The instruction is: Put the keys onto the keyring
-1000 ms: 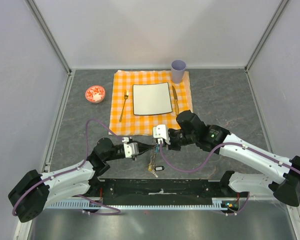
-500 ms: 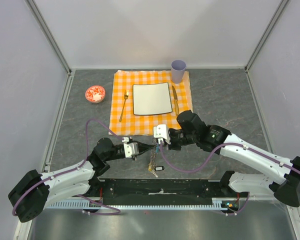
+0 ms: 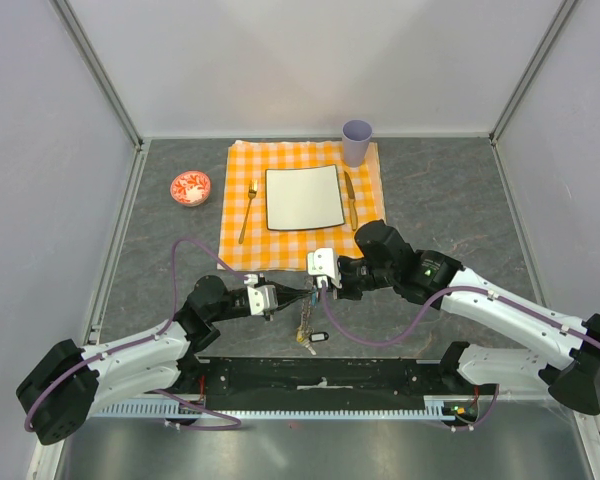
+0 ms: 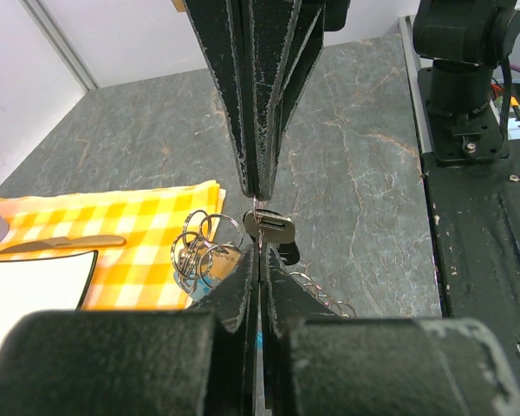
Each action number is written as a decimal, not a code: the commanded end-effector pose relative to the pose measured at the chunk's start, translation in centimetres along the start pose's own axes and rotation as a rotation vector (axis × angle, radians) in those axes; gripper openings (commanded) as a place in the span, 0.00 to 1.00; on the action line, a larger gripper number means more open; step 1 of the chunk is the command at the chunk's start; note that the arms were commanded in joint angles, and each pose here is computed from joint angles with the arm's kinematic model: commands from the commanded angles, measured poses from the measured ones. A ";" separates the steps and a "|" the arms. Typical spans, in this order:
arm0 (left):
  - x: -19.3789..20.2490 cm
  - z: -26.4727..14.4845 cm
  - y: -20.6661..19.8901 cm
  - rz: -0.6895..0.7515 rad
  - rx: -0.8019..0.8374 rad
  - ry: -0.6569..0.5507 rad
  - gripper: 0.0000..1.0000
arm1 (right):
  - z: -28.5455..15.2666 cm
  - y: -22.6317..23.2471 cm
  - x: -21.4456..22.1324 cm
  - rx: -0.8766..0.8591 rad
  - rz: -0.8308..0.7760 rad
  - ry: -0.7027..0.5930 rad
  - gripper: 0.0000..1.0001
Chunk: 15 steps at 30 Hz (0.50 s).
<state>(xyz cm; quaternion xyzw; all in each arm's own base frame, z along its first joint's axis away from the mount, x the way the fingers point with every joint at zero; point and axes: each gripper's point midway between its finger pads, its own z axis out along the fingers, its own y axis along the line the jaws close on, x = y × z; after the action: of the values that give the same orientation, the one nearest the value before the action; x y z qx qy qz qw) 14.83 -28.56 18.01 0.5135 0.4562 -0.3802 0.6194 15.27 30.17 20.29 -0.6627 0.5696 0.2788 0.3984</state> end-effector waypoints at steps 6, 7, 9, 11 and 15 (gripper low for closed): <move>-2.7 0.6 1.4 0.013 -0.041 -0.066 0.02 | 0.0 0.1 -0.9 -0.013 -0.016 -0.028 0.00; -2.7 0.6 1.3 0.013 -0.038 -0.067 0.02 | 0.0 0.2 -1.0 -0.015 -0.019 -0.030 0.00; -2.7 0.6 1.4 0.014 -0.041 -0.068 0.02 | 0.1 0.1 -1.0 -0.012 -0.019 -0.029 0.00; -2.7 0.6 1.4 0.016 -0.038 -0.068 0.02 | 0.1 0.0 -1.0 -0.010 -0.020 -0.030 0.00; -2.8 0.6 1.2 0.017 -0.030 -0.070 0.02 | 0.1 -0.2 -1.0 0.004 -0.018 -0.030 0.00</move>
<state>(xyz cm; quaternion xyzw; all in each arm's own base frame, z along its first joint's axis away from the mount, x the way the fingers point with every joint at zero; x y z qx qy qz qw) 15.04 -28.51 18.00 0.5072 0.4632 -0.3794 0.6199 15.25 30.15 20.20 -0.6632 0.5703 0.2786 0.3965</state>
